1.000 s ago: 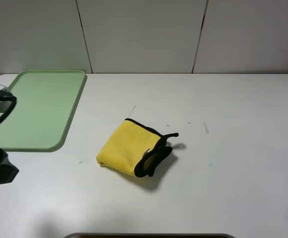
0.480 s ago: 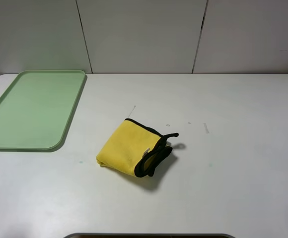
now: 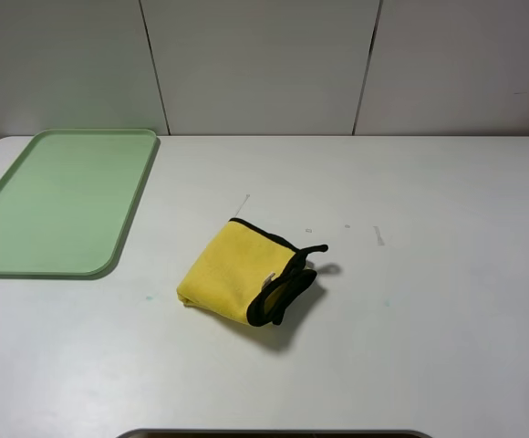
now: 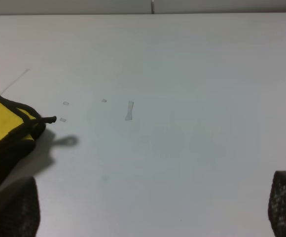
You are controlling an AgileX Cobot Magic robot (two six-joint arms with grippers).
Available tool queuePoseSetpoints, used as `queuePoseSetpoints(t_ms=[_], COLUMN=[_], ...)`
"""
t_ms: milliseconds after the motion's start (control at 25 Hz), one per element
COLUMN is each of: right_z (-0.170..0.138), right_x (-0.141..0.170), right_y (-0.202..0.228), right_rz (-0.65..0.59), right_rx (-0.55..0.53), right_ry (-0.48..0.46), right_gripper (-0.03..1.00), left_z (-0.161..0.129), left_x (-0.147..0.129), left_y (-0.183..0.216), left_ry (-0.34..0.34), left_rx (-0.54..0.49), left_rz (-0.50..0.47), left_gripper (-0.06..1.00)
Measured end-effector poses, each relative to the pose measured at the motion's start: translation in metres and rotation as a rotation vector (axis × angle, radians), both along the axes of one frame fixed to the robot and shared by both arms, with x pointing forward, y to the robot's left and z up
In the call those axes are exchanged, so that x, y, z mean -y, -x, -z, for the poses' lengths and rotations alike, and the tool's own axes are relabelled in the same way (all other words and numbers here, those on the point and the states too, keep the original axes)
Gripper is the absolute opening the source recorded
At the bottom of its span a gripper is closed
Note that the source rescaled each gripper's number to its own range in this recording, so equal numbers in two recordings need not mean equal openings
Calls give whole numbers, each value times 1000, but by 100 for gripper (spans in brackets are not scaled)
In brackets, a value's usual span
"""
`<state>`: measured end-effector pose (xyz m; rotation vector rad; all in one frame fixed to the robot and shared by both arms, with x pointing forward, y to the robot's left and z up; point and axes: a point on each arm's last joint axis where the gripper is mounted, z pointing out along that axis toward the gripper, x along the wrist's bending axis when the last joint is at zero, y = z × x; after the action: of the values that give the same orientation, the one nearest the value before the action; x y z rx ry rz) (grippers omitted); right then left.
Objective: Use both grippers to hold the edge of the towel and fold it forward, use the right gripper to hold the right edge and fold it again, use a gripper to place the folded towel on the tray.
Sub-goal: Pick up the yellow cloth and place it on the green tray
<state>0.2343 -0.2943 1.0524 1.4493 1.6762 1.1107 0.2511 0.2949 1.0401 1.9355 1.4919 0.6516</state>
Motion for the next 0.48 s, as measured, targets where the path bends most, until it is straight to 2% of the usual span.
queuePoseSetpoints(t_ms=[280,480], right_z=[0,0], right_x=[0,0], right_y=[0,0], right_rz=[0,0], right_rx=[0,0], right_ry=[0,0], right_gripper=[100,100], left_z=[0,0], left_x=[-1,-2], left_y=[10,20], left_ry=[7,17], left_rx=[67,137], left_rz=[-85,-92], left_gripper=[100,100])
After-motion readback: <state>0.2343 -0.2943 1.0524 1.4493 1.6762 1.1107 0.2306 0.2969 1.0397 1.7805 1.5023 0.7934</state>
